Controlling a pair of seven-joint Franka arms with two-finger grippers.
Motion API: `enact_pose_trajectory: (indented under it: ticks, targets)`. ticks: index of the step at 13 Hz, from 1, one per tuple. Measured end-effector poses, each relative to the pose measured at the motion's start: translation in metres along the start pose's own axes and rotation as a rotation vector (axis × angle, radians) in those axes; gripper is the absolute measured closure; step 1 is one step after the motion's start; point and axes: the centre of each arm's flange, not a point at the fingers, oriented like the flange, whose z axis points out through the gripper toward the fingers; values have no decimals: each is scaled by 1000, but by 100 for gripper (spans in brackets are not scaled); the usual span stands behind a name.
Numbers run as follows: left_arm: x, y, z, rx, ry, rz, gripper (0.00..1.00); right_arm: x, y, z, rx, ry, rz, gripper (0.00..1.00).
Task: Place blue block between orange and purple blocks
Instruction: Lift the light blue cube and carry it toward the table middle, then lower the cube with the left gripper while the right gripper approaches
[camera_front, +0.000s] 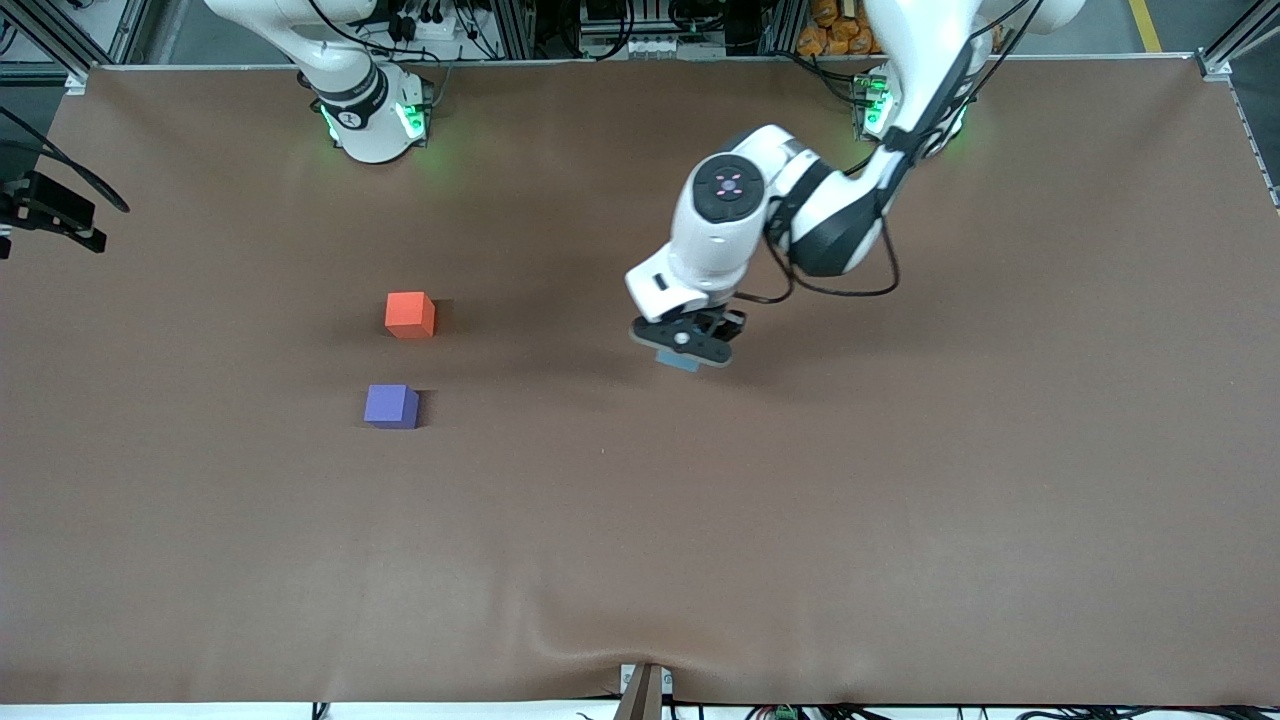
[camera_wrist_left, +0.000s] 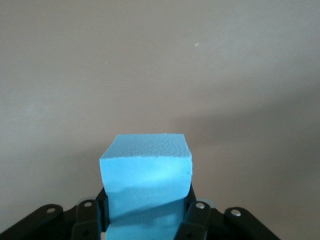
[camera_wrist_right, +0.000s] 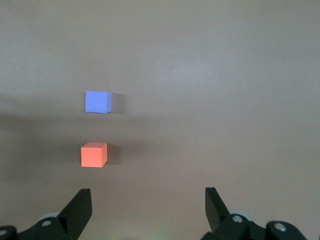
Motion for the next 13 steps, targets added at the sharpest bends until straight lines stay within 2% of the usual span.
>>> enact_pose_trajectory:
  ticks: [5,8,11,13]
  targets:
    - [10,64,26,-42,11,-176,45,39,0,70,7,-118,-7,0]
    - [-1,95,33,-51,7,-253,45,53,3,99,7,-161,-4,0]
    - [-13,112,40,-47,-5,-306,45,64,-6,106,8,-141,-20,0]
    - [-19,119,49,-39,-16,-321,45,71,-35,104,16,-122,4,0]
